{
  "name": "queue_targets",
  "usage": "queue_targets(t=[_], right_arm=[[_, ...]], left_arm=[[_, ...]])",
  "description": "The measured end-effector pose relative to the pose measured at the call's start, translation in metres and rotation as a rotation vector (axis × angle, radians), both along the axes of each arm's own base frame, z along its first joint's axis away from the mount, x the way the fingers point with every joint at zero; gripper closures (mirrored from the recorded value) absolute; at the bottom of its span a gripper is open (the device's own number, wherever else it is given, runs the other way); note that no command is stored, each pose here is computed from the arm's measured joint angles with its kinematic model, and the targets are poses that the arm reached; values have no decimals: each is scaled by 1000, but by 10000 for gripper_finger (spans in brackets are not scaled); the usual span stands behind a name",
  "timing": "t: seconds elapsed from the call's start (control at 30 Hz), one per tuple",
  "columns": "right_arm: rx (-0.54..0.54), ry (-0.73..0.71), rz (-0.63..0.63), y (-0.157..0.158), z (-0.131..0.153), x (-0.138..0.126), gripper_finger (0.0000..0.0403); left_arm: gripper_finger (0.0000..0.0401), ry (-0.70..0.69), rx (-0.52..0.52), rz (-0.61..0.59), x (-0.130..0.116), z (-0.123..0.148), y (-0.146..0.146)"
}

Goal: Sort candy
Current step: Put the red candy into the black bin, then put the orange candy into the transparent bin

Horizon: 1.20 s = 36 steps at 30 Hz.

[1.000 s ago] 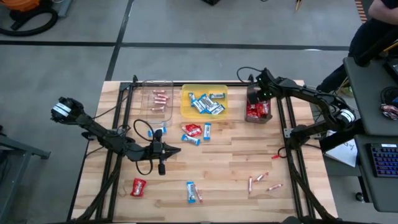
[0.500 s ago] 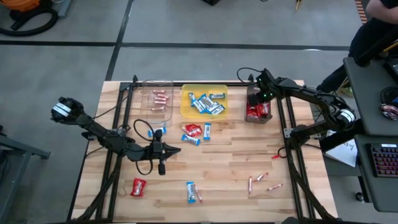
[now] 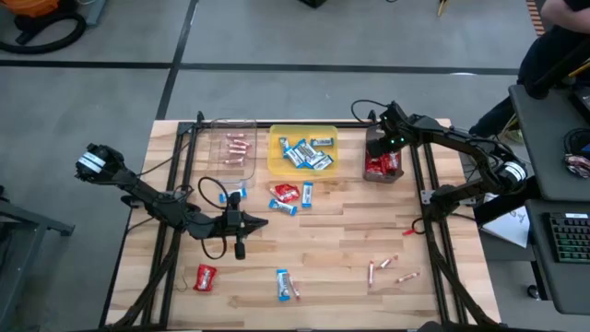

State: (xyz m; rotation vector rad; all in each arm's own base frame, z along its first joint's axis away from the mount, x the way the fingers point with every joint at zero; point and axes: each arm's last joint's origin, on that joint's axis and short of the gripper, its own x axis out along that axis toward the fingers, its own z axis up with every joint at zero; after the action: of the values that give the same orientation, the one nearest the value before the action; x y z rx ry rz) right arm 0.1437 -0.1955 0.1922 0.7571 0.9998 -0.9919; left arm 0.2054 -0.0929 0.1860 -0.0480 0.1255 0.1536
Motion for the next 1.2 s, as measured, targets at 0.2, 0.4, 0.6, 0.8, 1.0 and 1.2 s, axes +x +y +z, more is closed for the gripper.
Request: queue_targets(t=[0.2, 0.4, 0.6, 0.8, 1.0, 1.2], right_arm=[[39, -24, -43, 2, -1, 0, 331], [40, -12, -43, 2, -1, -1, 303], [28, -1, -48, 2, -1, -1, 296], [0, -17, -38, -3, 8, 2, 296], [-22, -20, -58, -8, 25, 5, 296], [-24, 41, -75, -9, 45, 4, 296]], left_arm=[[401, 1, 1, 0, 0, 0, 0], [401, 4, 2, 0, 0, 0, 0], [401, 4, 1, 0, 0, 0, 0], [401, 3, -2, 1, 0, 0, 0], [401, 3, -2, 0, 0, 0, 0], [401, 4, -1, 0, 0, 0, 0]])
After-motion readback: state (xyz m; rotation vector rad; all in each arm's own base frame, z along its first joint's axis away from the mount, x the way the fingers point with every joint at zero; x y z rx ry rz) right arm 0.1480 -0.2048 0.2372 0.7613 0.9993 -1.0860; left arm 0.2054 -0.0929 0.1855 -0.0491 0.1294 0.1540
